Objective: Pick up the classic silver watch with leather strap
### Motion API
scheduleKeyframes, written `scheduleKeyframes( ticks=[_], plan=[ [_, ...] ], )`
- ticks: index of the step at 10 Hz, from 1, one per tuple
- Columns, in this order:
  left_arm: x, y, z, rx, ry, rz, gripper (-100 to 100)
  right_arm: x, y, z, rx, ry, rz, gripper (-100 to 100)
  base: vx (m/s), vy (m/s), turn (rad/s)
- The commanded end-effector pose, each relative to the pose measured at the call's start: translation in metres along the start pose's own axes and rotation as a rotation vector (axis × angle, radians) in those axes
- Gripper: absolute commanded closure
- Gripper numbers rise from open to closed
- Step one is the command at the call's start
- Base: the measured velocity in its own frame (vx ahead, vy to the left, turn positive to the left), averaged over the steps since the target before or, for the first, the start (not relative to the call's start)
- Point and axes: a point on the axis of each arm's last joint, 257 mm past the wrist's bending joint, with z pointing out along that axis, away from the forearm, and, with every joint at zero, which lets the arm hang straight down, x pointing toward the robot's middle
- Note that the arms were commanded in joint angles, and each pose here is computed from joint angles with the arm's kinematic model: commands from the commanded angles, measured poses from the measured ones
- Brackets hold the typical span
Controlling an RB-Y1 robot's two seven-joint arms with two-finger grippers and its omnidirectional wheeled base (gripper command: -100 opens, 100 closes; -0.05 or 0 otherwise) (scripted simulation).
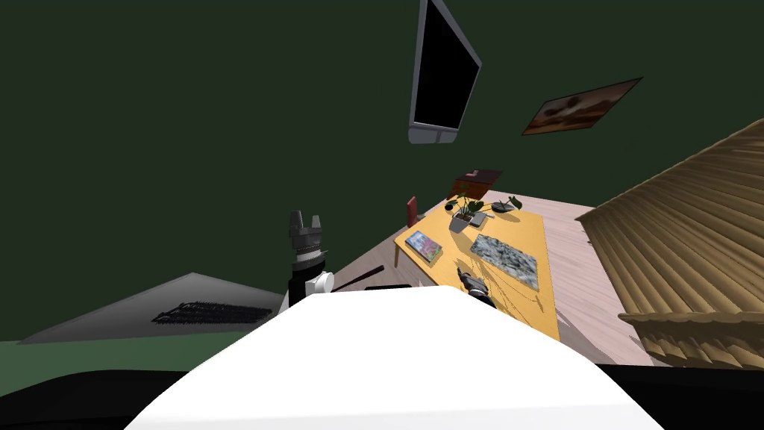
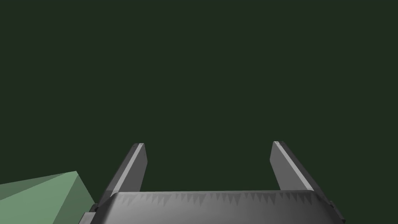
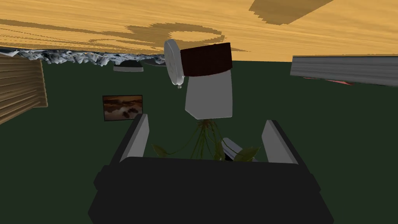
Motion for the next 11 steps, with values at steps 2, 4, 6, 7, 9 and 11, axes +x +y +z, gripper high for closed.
scheduleKeyframes(
  ticks=[2, 4, 6, 7, 9, 11],
  plan=[
    [0.000, 0.000, 0.000, 0.000, 0.000, 0.000, 0, 0.019, -0.015, -0.005, 0.033, 0.048, -0.050, -100, 0.020, 0.001, 0.065],
    [0.000, 0.000, 0.000, 0.000, 0.000, 0.000, 0, 0.014, -0.016, -0.002, 0.036, 0.042, -0.068, -100, 0.026, -0.001, 0.036],
    [0.000, 0.000, 0.000, 0.000, 0.000, 0.000, 0, 0.030, -0.022, -0.009, 0.048, 0.077, -0.069, -100, 0.000, 0.000, 0.000],
    [0.000, 0.000, 0.000, 0.000, 0.000, 0.000, 0, 0.042, -0.029, -0.014, 0.064, 0.110, -0.094, -100, 0.011, -0.001, 0.067],
    [0.000, 0.000, 0.000, 0.000, 0.000, 0.000, 0, 0.046, -0.031, -0.016, 0.069, 0.122, -0.102, -100, 0.015, -0.003, 0.022],
    [0.000, 0.000, 0.000, 0.000, 0.000, 0.000, 0, 0.044, -0.031, -0.015, 0.066, 0.113, -0.099, 0, 0.003, -0.001, 0.001]
  ],
)
